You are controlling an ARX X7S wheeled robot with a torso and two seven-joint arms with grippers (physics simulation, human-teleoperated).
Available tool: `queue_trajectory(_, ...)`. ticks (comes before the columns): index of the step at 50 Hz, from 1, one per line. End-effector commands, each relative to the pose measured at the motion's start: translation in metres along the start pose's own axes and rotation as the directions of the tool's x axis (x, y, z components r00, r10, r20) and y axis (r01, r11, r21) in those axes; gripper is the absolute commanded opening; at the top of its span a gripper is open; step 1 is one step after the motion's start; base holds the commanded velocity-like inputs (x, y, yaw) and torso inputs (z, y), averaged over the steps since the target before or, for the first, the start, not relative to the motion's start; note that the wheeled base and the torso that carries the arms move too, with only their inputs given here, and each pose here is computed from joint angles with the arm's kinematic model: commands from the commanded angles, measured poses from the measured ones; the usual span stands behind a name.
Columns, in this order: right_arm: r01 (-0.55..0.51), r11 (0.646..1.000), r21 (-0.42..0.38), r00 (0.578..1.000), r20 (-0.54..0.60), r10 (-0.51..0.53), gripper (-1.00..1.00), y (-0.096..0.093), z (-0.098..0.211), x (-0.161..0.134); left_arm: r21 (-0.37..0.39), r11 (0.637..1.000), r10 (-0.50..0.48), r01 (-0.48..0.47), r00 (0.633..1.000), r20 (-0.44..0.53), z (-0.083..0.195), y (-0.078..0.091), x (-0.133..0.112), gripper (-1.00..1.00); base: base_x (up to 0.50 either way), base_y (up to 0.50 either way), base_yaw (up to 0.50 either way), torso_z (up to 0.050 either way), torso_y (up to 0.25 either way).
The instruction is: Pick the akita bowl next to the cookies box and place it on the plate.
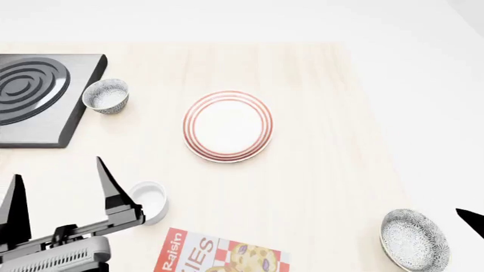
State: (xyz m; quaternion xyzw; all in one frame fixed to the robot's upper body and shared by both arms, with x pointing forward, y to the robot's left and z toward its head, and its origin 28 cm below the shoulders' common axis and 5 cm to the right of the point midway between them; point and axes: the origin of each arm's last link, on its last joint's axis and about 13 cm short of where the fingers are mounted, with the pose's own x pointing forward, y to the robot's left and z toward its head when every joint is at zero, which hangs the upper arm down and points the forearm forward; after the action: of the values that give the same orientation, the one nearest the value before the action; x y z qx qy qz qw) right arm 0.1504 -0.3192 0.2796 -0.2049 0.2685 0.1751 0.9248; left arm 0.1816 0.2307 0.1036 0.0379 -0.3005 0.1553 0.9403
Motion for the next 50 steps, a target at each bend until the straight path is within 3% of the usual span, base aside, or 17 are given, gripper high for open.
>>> queue_trajectory(1, 0.027, 1.000, 0.001, 1.000, -0.002, -0.027, 1.00, -0.004, -0.002, 0.001, 0.019, 1.000, -0.009, 0.009, 1.000, -0.004, -0.002, -0.001, 0.000, 1.00, 0.00, 0.00, 0.00, 0.000, 0.000)
queue_trajectory(11, 0.048, 0.999, 0.012, 0.998, -0.027, -0.048, 1.00, -0.003, -0.012, 0.005, 0.024, 1.000, -0.014, 0.014, 1.000, -0.009, -0.002, -0.002, 0.000, 1.00, 0.00, 0.00, 0.00, 0.000, 0.000)
queue_trajectory(14, 0.107, 0.994, 0.012, 0.994, -0.021, -0.107, 1.00, -0.006, -0.011, 0.011, 0.025, 1.000, -0.017, 0.017, 1.000, -0.010, -0.003, -0.002, 0.000, 1.00, 0.00, 0.00, 0.00, 0.000, 0.000)
queue_trajectory(15, 0.150, 0.987, 0.064, 0.989, -0.005, -0.150, 1.00, -0.010, -0.009, 0.014, 0.026, 1.000, -0.017, 0.017, 1.000, -0.010, -0.003, -0.002, 0.000, 1.00, 0.00, 0.00, 0.00, 0.000, 0.000)
queue_trajectory(16, 0.175, 0.983, 0.063, 0.985, -0.011, -0.175, 1.00, -0.011, -0.009, 0.017, 0.026, 1.000, -0.015, 0.016, 1.000, -0.010, -0.003, -0.002, 0.000, 1.00, 0.00, 0.00, 0.00, 0.000, 0.000)
queue_trajectory(20, 0.163, 0.986, 0.044, 0.986, 0.012, -0.164, 1.00, -0.008, -0.009, 0.020, 0.027, 0.999, -0.017, 0.017, 1.000, -0.011, -0.002, -0.002, 0.000, 1.00, 0.00, 0.00, 0.00, 0.000, 0.000)
queue_trajectory(24, 0.235, 0.971, 0.044, 0.971, 0.027, -0.236, 1.00, -0.010, -0.005, 0.023, 0.026, 0.999, -0.017, 0.018, 1.000, -0.012, -0.003, -0.002, 0.000, 1.00, 0.00, 0.00, 0.00, 0.000, 0.000)
queue_trajectory(25, 0.228, 0.972, 0.061, 0.973, 0.032, -0.230, 1.00, -0.011, -0.004, 0.023, 0.026, 0.999, -0.018, 0.019, 1.000, -0.013, -0.003, -0.002, 0.000, 1.00, 0.00, 0.00, 0.00, 0.000, 0.000)
queue_trajectory(26, 0.290, 0.955, 0.059, 0.955, 0.039, -0.293, 1.00, -0.014, -0.002, 0.024, 0.027, 0.999, -0.019, 0.019, 1.000, -0.012, -0.004, -0.002, -0.001, 1.00, 0.00, 0.00, 0.00, 0.000, 0.000)
queue_trajectory(27, 0.363, 0.923, 0.124, 0.929, 0.028, -0.369, 1.00, -0.020, 0.000, 0.027, 0.027, 0.999, -0.019, 0.019, 1.000, -0.012, -0.004, -0.002, 0.000, 1.00, 0.00, 0.00, 0.00, 0.000, 0.000)
queue_trajectory(29, 0.328, 0.934, 0.143, 0.941, 0.034, -0.336, 1.00, -0.020, 0.003, 0.027, 0.027, 0.999, -0.018, 0.019, 1.000, -0.014, -0.004, -0.002, 0.000, 1.00, 0.00, 0.00, 0.00, 0.000, 0.000)
queue_trajectory(31, 0.290, 0.950, 0.116, 0.955, 0.033, -0.295, 1.00, -0.016, 0.003, 0.028, 0.028, 0.999, -0.021, 0.021, 1.000, -0.013, -0.004, -0.003, 0.000, 1.00, 0.00, 0.00, 0.00, 0.000, 0.000)
queue_trajectory(36, 0.321, 0.943, 0.094, 0.944, 0.048, -0.326, 1.00, -0.019, 0.004, 0.028, 0.027, 0.999, -0.024, 0.025, 1.000, -0.015, -0.005, -0.003, -0.001, 1.00, 0.00, 0.00, 0.00, 0.000, 0.000)
queue_trajectory(40, 0.276, 0.959, 0.072, 0.958, 0.065, -0.280, 1.00, -0.015, 0.002, 0.025, 0.026, 0.999, -0.024, 0.024, 1.000, -0.017, -0.005, -0.003, -0.001, 1.00, 0.00, 0.00, 0.00, 0.000, 0.000)
queue_trajectory(44, 0.335, 0.942, 0.028, 0.937, 0.098, -0.336, 1.00, -0.017, 0.003, 0.030, 0.026, 0.999, -0.026, 0.027, 0.999, -0.018, -0.005, -0.003, -0.001, 1.00, 0.00, 0.00, 0.00, 0.000, 0.000)
queue_trajectory(45, 0.394, 0.919, 0.001, 0.910, 0.140, -0.390, 1.00, -0.019, 0.003, 0.032, 0.026, 0.999, -0.026, 0.026, 0.999, -0.019, -0.005, -0.003, -0.001, 1.00, 0.00, 0.00, 0.00, 0.000, 0.000)
queue_trajectory(50, 0.383, 0.923, -0.017, 0.918, 0.113, -0.379, 1.00, -0.015, -0.002, 0.034, 0.026, 0.999, -0.027, 0.028, 0.999, -0.021, -0.005, -0.004, -0.001, 1.00, 0.00, 0.00, 0.00, 0.000, 0.000)
